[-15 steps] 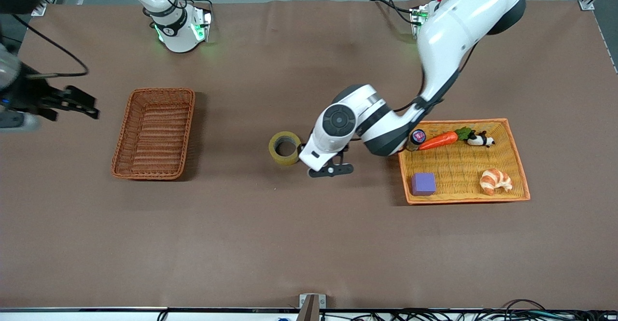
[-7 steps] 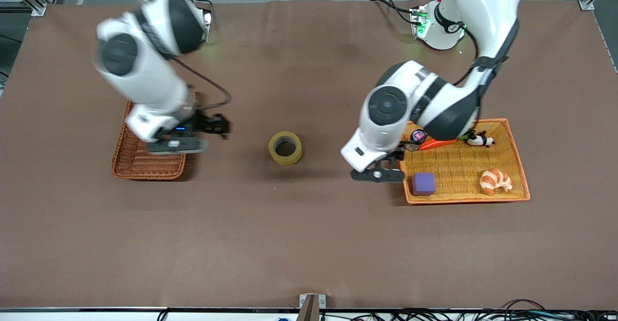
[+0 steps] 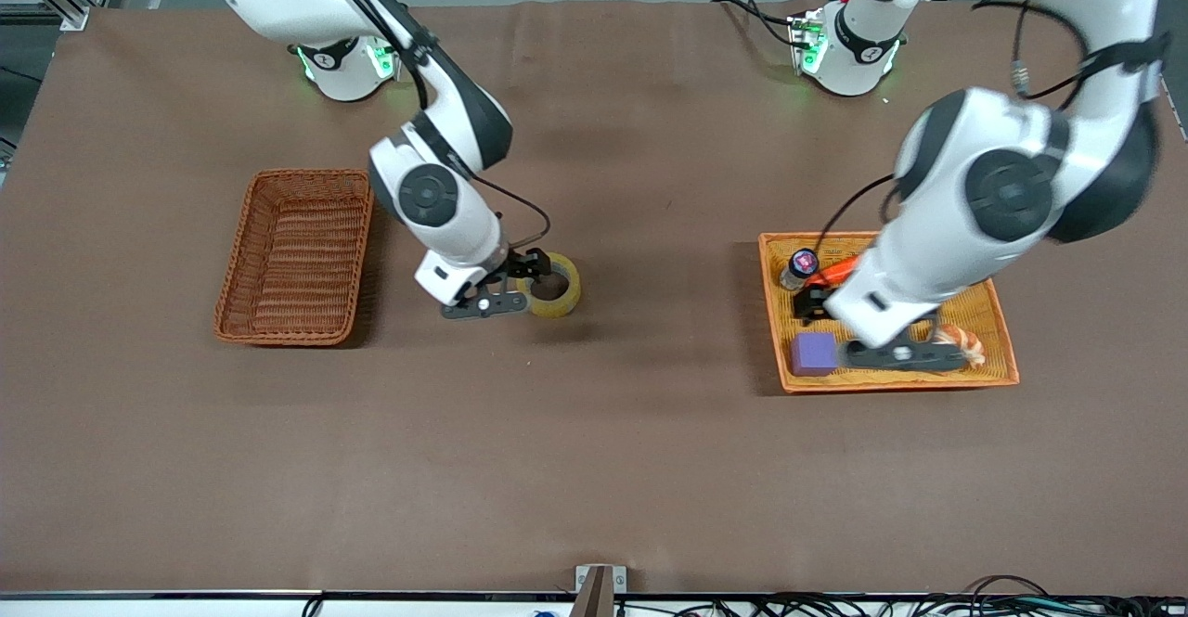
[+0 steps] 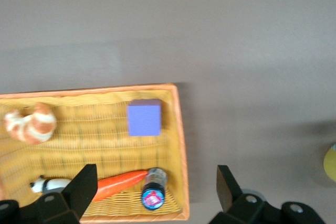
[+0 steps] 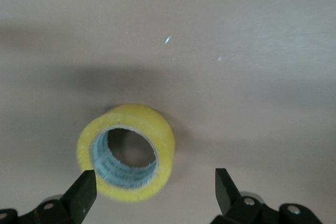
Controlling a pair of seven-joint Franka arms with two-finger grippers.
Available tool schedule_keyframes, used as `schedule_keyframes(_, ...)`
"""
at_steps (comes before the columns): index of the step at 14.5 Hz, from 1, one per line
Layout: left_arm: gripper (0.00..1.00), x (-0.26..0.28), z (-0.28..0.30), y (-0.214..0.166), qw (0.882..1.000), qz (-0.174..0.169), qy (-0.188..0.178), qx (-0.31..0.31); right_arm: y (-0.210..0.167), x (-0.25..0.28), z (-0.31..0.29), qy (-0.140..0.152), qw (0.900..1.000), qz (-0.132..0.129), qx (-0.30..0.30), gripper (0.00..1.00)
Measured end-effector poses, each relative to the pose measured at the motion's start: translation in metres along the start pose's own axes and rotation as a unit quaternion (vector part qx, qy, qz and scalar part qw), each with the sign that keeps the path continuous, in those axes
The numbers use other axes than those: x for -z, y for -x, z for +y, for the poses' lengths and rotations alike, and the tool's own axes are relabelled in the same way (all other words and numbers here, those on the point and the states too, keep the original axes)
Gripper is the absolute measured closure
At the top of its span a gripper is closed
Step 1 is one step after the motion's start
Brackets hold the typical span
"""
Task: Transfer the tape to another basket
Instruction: 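Release the tape with the left gripper while the right gripper reaches it, then grasp the tape with the right gripper while the left gripper withdraws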
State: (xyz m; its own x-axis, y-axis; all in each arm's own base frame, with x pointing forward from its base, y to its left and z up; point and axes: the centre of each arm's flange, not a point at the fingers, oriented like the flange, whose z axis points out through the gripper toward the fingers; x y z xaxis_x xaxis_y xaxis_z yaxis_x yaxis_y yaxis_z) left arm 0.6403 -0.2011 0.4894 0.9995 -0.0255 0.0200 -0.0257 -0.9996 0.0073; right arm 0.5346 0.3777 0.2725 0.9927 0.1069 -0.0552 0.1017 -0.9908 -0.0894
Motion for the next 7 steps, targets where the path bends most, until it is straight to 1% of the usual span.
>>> schedule_keyframes(1, 0.0, 0.014, -0.017, 0.002, 1.0, 0.005, 0.004, 0.013, 0.003, -0.019, -0.004, 0.005, 1.0, -0.001, 0.005, 0.0)
schedule_keyframes(2, 0.0, 0.028, -0.035, 0.004, 1.0, 0.012, 0.004, 0.012, 0.005, -0.035, -0.006, 0.007, 1.0, -0.003, 0.01, 0.0)
schedule_keyframes(4, 0.0, 0.054, -0.063, 0.016, 1.0, 0.026, -0.001, -0.012, 0.007, -0.058, -0.006, 0.017, 1.0, -0.008, 0.015, 0.0)
schedule_keyframes(7, 0.0, 0.094, -0.089, 0.057, 0.999, 0.042, -0.015, -0.023, 0.006, -0.075, -0.004, 0.025, 1.0, -0.002, 0.018, 0.0)
